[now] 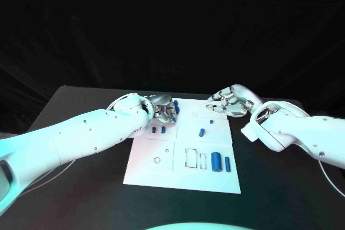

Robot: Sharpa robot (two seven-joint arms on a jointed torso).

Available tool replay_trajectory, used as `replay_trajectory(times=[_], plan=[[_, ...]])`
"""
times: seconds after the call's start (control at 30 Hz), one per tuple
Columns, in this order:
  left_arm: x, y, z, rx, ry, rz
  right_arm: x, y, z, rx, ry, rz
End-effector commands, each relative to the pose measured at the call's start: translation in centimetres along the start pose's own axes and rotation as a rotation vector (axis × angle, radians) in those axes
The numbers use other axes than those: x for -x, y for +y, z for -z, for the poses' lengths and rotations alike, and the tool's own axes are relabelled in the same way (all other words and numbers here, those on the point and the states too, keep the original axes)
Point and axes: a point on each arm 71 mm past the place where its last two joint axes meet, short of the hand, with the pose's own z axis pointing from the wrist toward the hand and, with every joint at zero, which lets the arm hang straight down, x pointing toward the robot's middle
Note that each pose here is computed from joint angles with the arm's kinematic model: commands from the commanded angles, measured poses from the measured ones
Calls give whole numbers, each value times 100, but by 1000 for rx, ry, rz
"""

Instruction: Assemble the parts on the task board

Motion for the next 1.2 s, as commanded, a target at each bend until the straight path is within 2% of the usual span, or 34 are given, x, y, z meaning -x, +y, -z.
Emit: replay_trajectory(times=[0.03, 0.23, 0.3, 0.6, 0.8, 1.2], plan=[[74, 0, 66, -10, -24, 44, -3, -5, 3, 5, 10, 4], [171, 112, 202, 1, -32, 53, 4, -12, 8, 3, 9, 5], [191, 183, 240, 16, -28, 52, 4, -13, 8, 3, 9, 5], [220, 358, 294, 58, -17, 47, -6, -10, 3, 4, 12, 4], [216, 399, 292, 69, -5, 45, -13, -9, 1, 4, 13, 4], [175, 418, 239, 73, 1, 47, -24, -1, -1, 7, 15, 3]])
